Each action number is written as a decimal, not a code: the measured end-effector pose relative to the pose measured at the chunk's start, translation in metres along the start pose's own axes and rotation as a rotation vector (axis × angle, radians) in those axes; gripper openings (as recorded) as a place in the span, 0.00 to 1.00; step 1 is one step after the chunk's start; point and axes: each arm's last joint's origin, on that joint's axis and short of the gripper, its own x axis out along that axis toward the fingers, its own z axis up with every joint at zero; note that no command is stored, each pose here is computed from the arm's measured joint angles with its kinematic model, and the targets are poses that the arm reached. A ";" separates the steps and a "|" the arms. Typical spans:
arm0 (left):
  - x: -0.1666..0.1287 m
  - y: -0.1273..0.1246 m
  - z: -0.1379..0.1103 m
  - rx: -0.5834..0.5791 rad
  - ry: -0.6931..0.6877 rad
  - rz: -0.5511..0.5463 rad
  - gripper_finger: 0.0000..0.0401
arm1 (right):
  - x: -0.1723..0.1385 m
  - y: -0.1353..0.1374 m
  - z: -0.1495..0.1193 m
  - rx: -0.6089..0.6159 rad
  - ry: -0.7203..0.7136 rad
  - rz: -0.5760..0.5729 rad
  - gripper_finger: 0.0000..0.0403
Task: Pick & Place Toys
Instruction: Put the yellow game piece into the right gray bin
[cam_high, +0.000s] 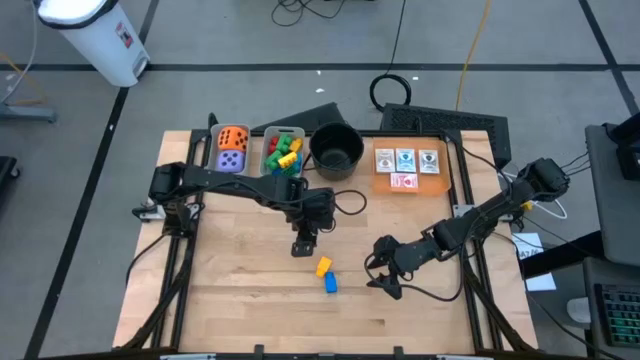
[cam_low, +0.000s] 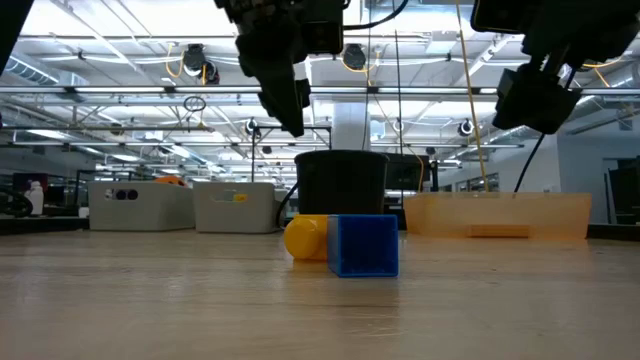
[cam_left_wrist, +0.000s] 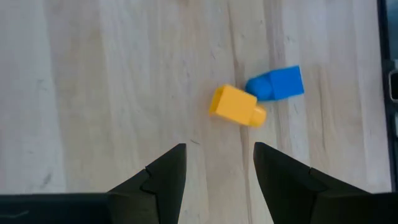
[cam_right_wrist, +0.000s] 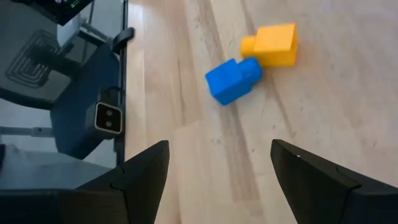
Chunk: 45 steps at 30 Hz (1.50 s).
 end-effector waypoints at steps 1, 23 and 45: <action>0.003 0.001 -0.002 0.007 0.001 -0.010 0.48 | 0.000 0.000 -0.002 0.004 0.007 -0.004 0.68; 0.067 0.014 0.008 0.031 -0.090 -0.187 0.48 | -0.002 -0.017 -0.036 0.108 0.142 0.008 0.68; 0.115 0.013 -0.002 0.010 0.123 -0.331 0.48 | -0.008 -0.016 -0.034 0.117 0.127 0.021 0.68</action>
